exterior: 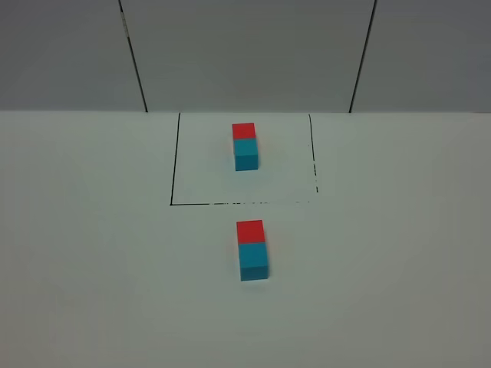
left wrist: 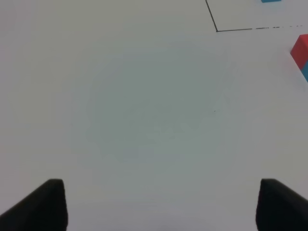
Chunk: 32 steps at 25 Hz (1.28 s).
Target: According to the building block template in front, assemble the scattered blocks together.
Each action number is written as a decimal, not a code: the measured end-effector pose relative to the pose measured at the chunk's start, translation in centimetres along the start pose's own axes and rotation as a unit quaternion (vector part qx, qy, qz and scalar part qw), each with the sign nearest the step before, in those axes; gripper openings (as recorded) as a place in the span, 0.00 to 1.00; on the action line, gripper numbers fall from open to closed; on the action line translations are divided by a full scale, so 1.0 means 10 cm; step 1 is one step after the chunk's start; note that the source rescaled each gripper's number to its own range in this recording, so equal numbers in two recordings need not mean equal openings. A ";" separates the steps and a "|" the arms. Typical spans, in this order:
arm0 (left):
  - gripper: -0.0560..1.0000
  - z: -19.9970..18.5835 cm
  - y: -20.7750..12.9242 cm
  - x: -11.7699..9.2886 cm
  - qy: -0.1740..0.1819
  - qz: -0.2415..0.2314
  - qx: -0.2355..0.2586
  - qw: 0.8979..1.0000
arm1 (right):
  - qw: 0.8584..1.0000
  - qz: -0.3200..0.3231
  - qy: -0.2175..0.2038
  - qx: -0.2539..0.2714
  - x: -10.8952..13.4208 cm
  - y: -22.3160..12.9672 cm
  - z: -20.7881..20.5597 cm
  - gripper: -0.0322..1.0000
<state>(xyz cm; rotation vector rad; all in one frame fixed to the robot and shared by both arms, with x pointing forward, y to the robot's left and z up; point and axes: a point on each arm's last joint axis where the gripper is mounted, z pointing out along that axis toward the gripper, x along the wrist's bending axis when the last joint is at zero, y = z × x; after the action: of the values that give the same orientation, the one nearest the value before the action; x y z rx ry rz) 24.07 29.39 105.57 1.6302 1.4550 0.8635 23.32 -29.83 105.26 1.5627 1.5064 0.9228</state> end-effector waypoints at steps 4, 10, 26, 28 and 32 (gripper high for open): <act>0.70 0.00 0.00 0.00 0.000 0.000 0.000 1.000 | 1.000 -0.001 0.000 0.000 0.00 0.00 0.00 0.94; 0.70 0.00 0.00 0.00 0.000 0.000 0.000 1.000 | 1.000 -0.007 0.008 0.001 0.00 0.00 0.00 0.93; 0.70 0.00 0.00 0.00 0.000 0.000 0.000 1.000 | 1.000 -0.008 0.009 0.002 0.00 -0.01 0.01 0.91; 0.70 0.00 0.00 0.00 0.000 0.000 0.000 1.000 | 1.000 -0.008 0.009 0.002 0.00 -0.01 0.01 0.91; 0.70 0.00 0.00 0.00 0.000 0.000 0.000 1.000 | 1.000 -0.008 0.009 0.002 0.00 -0.01 0.01 0.91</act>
<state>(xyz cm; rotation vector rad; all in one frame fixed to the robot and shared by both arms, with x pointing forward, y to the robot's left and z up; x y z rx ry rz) 24.07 29.39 105.57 1.6302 1.4550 0.8635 23.34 -29.84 105.16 1.5459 1.5317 0.9278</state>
